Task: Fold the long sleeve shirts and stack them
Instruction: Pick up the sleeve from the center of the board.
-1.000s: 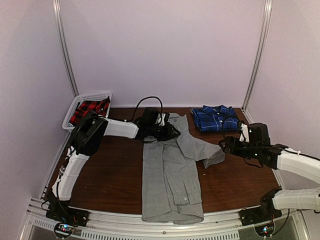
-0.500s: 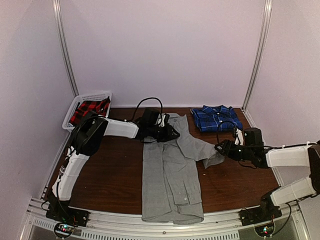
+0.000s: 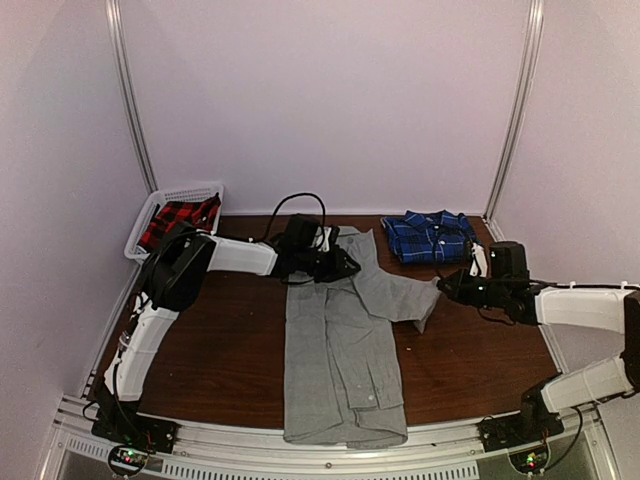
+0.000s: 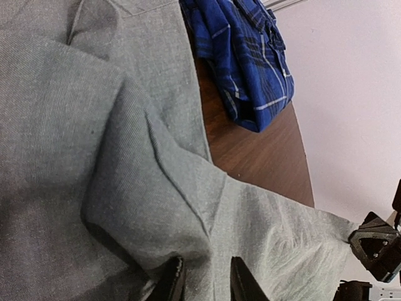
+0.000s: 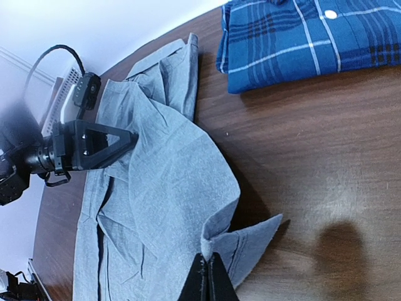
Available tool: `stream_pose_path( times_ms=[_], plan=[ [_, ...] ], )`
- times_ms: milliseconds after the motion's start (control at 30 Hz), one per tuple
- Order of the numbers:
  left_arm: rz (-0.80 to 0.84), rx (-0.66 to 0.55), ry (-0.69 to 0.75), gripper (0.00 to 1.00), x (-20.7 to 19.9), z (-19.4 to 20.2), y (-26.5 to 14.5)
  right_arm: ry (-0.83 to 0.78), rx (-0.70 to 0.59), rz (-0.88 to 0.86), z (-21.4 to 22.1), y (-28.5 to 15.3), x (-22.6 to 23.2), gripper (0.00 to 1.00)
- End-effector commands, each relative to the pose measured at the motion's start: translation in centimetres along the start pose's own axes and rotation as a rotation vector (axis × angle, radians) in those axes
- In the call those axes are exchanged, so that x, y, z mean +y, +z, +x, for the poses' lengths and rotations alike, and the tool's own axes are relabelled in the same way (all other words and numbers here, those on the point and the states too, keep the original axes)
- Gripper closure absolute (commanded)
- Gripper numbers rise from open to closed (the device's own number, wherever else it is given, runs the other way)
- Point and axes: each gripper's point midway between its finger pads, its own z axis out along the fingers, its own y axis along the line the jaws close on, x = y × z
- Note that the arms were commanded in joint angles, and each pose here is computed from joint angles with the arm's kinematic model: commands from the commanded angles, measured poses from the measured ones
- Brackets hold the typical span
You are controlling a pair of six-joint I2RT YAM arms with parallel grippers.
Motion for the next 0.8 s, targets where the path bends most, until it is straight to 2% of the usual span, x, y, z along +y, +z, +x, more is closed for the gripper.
stream_pose_path(
  times_ms=[0,500,767],
  plan=[
    [0.055,-0.063,0.054,0.74,-2.9,-2.8,-1.5,-0.057,-0.069,0.007,-3.4,-1.5,1.7,1.0],
    [0.019,-0.106,0.02,0.75,-1.3,-4.2,-2.4,-0.157,-0.197,-0.132,-11.7,-6.1,10.6,1.0],
    [0.044,-0.111,-0.014,0.76,-0.8,-4.3,-1.1,-0.192,-0.137,-0.22,-9.6,-4.4,16.0,1.0]
  ],
)
